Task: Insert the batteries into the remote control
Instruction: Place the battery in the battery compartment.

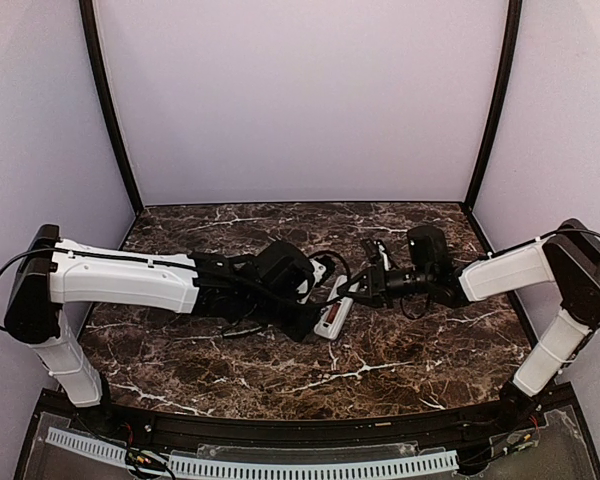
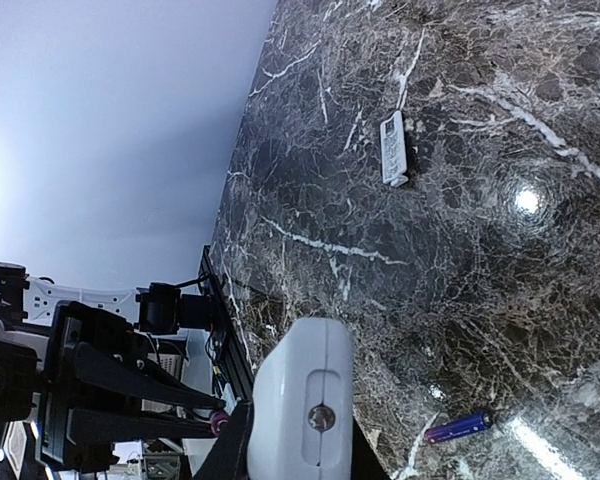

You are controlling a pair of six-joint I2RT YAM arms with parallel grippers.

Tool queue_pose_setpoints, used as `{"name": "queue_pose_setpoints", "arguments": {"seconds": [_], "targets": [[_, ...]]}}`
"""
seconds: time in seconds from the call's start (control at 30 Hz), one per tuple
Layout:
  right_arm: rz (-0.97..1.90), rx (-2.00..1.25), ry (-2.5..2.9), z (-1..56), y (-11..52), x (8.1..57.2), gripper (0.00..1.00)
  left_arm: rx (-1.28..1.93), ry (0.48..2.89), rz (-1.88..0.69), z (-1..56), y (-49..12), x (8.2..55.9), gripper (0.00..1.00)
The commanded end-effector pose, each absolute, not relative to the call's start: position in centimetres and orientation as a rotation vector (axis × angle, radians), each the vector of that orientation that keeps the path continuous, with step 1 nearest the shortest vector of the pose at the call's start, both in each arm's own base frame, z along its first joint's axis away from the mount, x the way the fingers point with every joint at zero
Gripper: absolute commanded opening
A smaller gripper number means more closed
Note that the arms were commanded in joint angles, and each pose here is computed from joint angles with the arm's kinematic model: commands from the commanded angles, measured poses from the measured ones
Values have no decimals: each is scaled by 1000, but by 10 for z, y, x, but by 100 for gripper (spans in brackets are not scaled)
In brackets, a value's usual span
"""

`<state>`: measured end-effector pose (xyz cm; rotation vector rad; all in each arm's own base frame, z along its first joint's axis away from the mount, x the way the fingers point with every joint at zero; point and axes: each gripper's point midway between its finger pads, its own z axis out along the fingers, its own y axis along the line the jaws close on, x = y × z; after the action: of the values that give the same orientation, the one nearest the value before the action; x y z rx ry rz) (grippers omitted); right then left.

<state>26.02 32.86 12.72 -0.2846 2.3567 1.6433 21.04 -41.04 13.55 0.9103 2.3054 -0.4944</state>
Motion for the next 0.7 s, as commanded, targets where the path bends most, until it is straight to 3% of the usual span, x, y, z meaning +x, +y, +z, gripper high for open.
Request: {"name": "queue_pose_setpoints", "arguments": {"seconds": [0.0, 0.67], "targets": [[1660, -291, 2279, 145, 339, 270, 0, 896, 2333, -473, 135, -411, 212, 0], [1667, -294, 2272, 147, 344, 271, 0, 824, 2408, -310, 122, -409, 229, 0]]}}
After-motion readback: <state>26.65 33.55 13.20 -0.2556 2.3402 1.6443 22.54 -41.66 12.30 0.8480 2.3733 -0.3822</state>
